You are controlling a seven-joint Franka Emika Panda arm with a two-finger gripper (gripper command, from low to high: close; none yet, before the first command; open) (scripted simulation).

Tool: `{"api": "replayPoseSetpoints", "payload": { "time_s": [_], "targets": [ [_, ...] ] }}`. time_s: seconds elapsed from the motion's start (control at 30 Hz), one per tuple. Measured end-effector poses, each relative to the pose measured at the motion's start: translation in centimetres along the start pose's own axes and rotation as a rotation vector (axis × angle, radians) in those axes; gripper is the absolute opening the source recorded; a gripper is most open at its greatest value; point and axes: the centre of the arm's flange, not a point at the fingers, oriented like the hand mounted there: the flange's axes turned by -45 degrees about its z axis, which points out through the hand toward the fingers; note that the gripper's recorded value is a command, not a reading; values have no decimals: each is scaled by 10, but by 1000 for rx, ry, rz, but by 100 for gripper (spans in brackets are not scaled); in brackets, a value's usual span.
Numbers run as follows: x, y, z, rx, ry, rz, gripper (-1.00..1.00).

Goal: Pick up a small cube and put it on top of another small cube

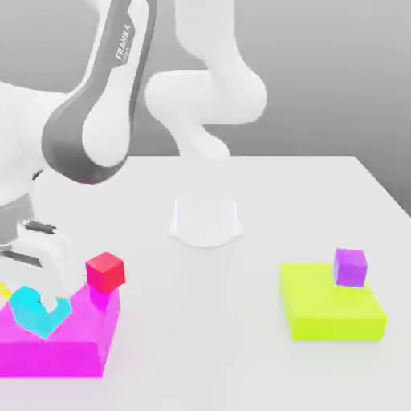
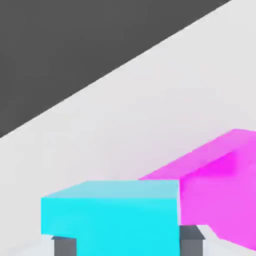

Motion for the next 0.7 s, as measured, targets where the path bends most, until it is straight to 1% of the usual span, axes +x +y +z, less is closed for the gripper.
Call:
{"api": "replayPoseSetpoints", "payload": {
  "time_s": [0.2, 0.43, 0.6, 0.63, 0.7],
  "targets": [
    [-56, 3, -25, -16, 13, 184, -100],
    [-123, 11, -40, -84, 64, 405, -100],
    [-127, 18, 7, -98, 75, 436, -100],
    [-127, 19, 18, -99, 75, 437, 100],
    [-127, 19, 18, -99, 75, 437, 100]
  ]
}}
